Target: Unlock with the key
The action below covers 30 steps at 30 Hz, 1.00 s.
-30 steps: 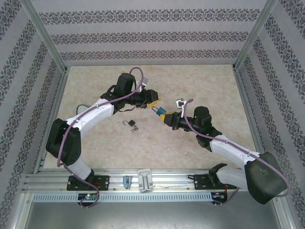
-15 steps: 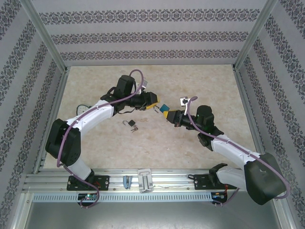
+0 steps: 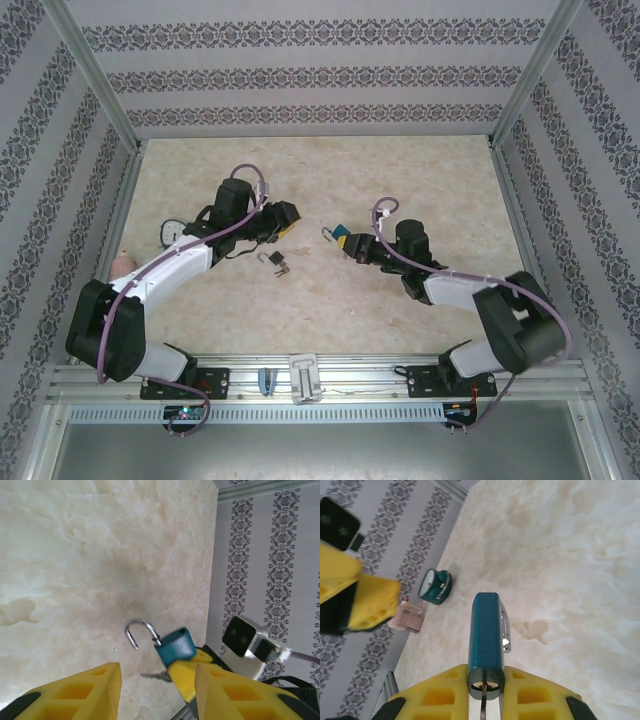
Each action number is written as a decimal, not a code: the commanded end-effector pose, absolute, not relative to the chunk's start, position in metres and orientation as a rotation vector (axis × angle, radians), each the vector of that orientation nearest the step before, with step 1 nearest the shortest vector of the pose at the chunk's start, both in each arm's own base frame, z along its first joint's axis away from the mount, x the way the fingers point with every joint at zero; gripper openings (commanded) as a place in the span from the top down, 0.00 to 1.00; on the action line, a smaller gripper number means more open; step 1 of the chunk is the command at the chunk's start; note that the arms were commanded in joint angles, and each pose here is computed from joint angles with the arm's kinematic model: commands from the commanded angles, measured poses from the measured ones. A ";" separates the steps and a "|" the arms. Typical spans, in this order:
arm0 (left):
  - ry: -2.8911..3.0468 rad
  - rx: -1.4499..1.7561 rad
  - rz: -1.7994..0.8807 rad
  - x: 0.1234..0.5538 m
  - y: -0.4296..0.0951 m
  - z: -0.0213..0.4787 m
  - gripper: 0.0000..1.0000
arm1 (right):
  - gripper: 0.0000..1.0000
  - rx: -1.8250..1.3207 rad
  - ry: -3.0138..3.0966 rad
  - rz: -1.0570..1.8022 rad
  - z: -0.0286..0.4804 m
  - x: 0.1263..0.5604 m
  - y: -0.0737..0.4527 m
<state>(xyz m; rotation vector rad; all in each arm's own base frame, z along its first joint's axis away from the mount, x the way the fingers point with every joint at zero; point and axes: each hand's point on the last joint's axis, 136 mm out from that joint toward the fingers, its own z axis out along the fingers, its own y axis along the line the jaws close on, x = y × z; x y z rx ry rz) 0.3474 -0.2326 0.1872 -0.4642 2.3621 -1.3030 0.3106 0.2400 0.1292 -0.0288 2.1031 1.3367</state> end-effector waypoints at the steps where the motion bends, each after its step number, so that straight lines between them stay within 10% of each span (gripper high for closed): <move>1: 2.288 -0.487 -1.335 0.349 -0.231 0.197 0.58 | 1.00 -0.012 1.988 1.381 0.151 0.335 0.250; 22: 2.293 -0.524 -1.353 0.346 -0.231 0.186 0.58 | 1.00 0.312 2.163 1.488 0.070 0.389 0.272; 30: 2.292 -0.549 -1.371 0.347 -0.232 0.178 0.58 | 0.79 0.452 2.268 1.451 0.044 0.386 0.262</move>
